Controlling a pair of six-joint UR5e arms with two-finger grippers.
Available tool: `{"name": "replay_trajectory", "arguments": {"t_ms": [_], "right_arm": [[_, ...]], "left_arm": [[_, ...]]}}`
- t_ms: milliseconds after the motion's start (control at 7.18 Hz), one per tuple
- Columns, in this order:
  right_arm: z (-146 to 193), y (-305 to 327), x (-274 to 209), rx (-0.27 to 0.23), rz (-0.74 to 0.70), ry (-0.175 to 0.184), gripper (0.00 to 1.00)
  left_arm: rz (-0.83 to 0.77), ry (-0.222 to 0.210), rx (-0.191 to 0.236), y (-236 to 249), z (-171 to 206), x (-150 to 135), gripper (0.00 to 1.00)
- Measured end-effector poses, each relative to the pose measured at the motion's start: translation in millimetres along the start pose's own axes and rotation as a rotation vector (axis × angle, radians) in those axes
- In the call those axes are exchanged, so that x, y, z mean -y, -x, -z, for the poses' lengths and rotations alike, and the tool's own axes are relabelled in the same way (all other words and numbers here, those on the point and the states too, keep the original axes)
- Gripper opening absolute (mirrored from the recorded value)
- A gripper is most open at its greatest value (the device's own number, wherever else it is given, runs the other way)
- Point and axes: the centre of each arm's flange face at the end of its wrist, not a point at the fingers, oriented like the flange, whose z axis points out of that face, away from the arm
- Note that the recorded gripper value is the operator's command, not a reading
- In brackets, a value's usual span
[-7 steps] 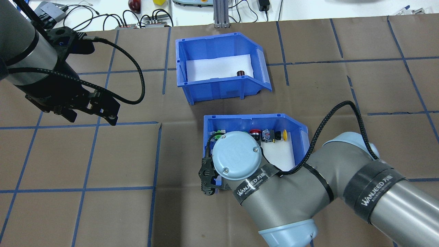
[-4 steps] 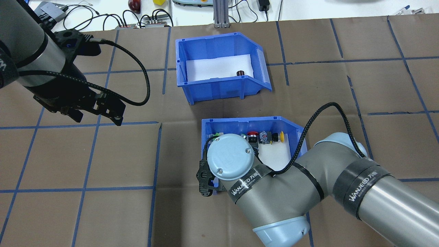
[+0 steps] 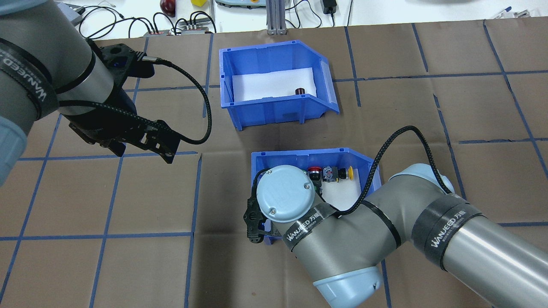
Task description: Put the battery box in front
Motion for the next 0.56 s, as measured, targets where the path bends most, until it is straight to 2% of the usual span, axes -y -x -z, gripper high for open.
{"name": "replay_trajectory", "arguments": {"t_ms": [418, 557], "right_arm": [[48.9, -6.1, -29.7, -0.095, -0.051, -0.046, 1.0], [61.6, -18.4, -47.4, -0.111, -0.099, -0.051, 1.0]], "left_arm": [[0.005, -0.025, 0.006, -0.1, -0.1, 4.6, 0.99], [0.006, -0.03, 0.007, 0.0, 0.2, 5.1, 0.99]]}}
